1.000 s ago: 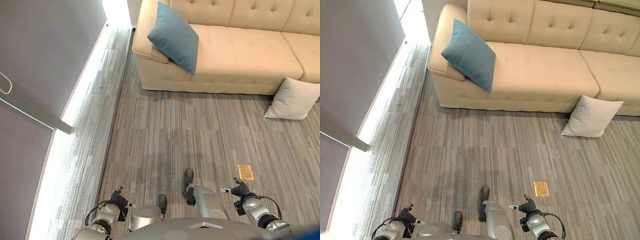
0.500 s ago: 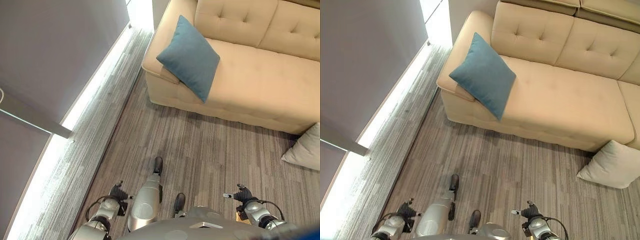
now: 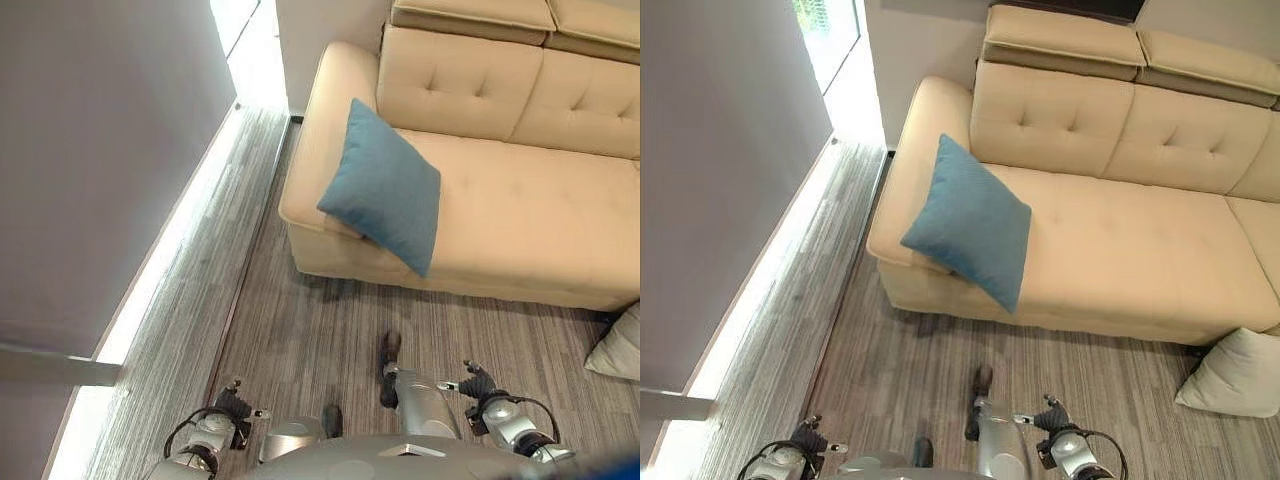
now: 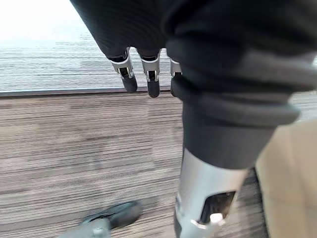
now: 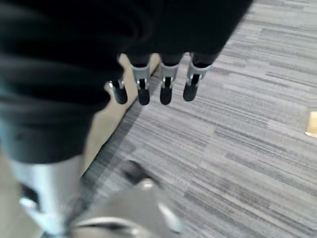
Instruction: Pick up all the scattered cushions and arrange them neatly on the sofa.
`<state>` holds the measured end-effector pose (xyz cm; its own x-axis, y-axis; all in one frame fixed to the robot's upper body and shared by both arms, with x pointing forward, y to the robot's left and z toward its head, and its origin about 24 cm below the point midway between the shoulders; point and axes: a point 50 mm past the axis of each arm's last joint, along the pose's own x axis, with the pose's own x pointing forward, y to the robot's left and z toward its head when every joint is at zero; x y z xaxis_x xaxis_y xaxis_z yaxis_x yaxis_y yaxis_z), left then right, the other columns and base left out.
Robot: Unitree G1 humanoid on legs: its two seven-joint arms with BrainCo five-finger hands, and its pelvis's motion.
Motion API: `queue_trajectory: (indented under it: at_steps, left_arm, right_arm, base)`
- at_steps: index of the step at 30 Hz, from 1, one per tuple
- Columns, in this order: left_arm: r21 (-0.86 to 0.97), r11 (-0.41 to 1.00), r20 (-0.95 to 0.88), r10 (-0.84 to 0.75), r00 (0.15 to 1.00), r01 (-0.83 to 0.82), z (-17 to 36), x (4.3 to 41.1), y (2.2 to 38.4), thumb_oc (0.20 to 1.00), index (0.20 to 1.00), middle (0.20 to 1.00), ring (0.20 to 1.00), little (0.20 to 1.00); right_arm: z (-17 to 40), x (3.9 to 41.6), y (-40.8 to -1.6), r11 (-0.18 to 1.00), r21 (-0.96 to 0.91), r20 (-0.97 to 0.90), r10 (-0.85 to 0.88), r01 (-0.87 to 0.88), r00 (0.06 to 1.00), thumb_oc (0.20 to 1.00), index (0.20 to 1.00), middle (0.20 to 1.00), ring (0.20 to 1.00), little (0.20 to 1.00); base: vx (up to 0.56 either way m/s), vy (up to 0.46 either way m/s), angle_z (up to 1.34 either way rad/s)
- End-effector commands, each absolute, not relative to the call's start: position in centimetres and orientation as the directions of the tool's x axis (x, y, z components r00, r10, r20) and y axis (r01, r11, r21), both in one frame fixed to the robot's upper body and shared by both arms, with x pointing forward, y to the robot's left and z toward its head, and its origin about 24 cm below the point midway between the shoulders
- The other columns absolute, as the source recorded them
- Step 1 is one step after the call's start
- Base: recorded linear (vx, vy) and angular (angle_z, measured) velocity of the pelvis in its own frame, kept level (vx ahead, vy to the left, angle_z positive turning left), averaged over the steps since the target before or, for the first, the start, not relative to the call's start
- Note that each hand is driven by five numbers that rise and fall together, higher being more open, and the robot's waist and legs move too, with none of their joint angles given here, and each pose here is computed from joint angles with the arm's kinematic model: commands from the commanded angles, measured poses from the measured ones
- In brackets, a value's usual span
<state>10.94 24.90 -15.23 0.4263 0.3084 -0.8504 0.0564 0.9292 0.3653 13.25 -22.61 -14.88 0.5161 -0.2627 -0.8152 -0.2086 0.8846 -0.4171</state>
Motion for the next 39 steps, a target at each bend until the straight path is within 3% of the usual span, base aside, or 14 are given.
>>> queue_trajectory:
  at_steps: [1,11,20,23,25,26,30,35,39]
  left_arm:
    - [0.357,0.933,-0.834,0.3,0.462,0.039,-15.0,11.6,24.7,1.0,1.0,1.0,1.0,1.0]
    - [0.32,0.948,-0.813,0.271,0.515,0.006,-14.6,13.4,23.8,1.0,1.0,1.0,1.0,1.0]
    - [0.363,0.929,-0.803,0.349,0.484,-0.067,-14.5,12.3,25.6,1.0,1.0,1.0,1.0,1.0]
    - [0.375,0.904,-0.748,0.426,0.509,-0.206,-13.7,13.0,26.6,1.0,1.0,1.0,1.0,1.0]
    - [0.327,0.881,-0.678,0.47,0.565,-0.342,-12.4,14.4,27.1,1.0,1.0,1.0,1.0,1.0]
    - [0.27,0.877,-0.602,0.476,0.641,-0.398,-10.9,16.3,27.2,1.0,1.0,1.0,1.0,1.0]
    - [0.145,0.914,-0.379,0.405,0.832,-0.379,-6.0,20.5,26.1,1.0,1.0,1.0,1.0,1.0]
    - [0.044,0.957,-0.229,0.288,0.93,-0.286,-2.6,23.7,22.9,1.0,1.0,1.0,1.0,1.0]
    - [0.089,0.984,-0.154,0.169,0.973,-0.157,-0.8,26.4,20.0,1.0,1.0,1.0,1.0,1.0]
  right_arm:
    - [-14.2,14.4,-24.2,0.851,-0.476,-0.787,-0.298,-0.222,0.541,1.0,1.0,1.0,1.0,1.0]
    - [-14.3,13.0,-25.5,0.871,-0.476,-0.785,-0.358,-0.122,0.506,1.0,1.0,1.0,1.0,1.0]
    - [-14.3,12.9,-25.4,0.878,-0.47,-0.783,-0.366,-0.091,0.503,1.0,1.0,1.0,1.0,1.0]
    - [-13.5,14.2,-26.1,0.872,-0.49,-0.727,-0.417,0.013,0.546,1.0,1.0,1.0,1.0,1.0]
    - [-12.6,15.2,-26.7,0.865,-0.493,-0.679,-0.45,0.093,0.58,1.0,1.0,1.0,1.0,1.0]
    - [-11.8,16.0,-27.3,0.86,-0.488,-0.636,-0.469,0.152,0.612,1.0,1.0,1.0,1.0,1.0]
    - [-9.6,18.0,-28.1,0.854,-0.466,-0.535,-0.479,0.23,0.696,1.0,1.0,1.0,1.0,1.0]
    - [-8.1,20.4,-27.8,0.875,-0.386,-0.483,-0.462,0.292,0.744,1.0,1.0,1.0,1.0,1.0]
    - [-6.9,22.4,-27.5,0.874,-0.394,-0.436,-0.451,0.285,0.779,1.0,1.0,1.0,1.0,1.0]
  base:
    - [0.38,-0.203,0.37]
    - [0.19,-0.105,0.23]
    - [0.12,0.096,-0.19]
    - [0.08,0.055,-0.11]
    - [0.03,0.003,-0.3]
    - [0.02,-0.009,-0.07]
    - [-0.02,-0.006,-0.03]
    - [-0.11,0.017,-0.12]
    - [-0.15,0.034,-0.05]
